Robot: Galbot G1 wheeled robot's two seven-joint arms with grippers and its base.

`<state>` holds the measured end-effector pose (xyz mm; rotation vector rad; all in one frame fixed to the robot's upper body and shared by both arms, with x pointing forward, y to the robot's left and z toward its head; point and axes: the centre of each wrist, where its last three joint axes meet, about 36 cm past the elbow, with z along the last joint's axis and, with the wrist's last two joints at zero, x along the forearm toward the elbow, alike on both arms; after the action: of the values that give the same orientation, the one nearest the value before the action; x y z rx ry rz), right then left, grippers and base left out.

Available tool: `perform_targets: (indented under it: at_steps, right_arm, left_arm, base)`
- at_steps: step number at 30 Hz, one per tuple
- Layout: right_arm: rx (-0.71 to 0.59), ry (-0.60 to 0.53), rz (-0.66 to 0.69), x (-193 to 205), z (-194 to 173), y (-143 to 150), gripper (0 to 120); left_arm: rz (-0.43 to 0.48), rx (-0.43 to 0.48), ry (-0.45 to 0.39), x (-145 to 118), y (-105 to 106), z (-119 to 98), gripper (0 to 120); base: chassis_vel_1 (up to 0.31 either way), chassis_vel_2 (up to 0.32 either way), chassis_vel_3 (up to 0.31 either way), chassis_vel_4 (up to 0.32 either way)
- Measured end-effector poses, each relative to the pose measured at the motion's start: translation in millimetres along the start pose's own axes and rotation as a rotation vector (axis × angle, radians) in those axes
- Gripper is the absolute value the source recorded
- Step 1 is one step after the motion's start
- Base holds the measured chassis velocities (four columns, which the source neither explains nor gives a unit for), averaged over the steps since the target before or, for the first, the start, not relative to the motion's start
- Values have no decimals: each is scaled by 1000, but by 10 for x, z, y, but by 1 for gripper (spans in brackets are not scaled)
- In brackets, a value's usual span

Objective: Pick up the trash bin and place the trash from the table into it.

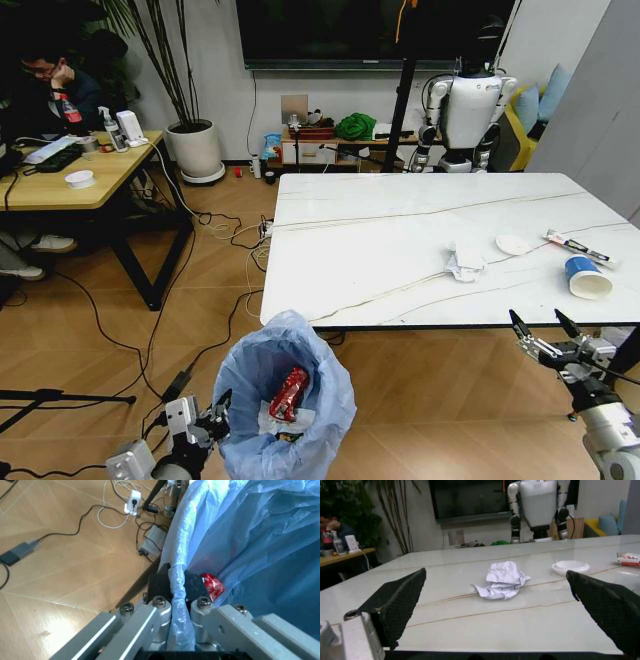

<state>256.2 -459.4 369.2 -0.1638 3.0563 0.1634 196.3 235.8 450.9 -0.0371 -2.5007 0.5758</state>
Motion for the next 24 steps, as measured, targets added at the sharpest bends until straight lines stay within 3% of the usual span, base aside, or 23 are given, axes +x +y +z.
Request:
perform_targets:
  at_steps: [24]
  right_arm:
    - [-9,4,8,49,49,-37,100]
  left_arm:
    - [7,-11,11,-11,-21,52,0]
  base:
    - [-28,-29,27,32]
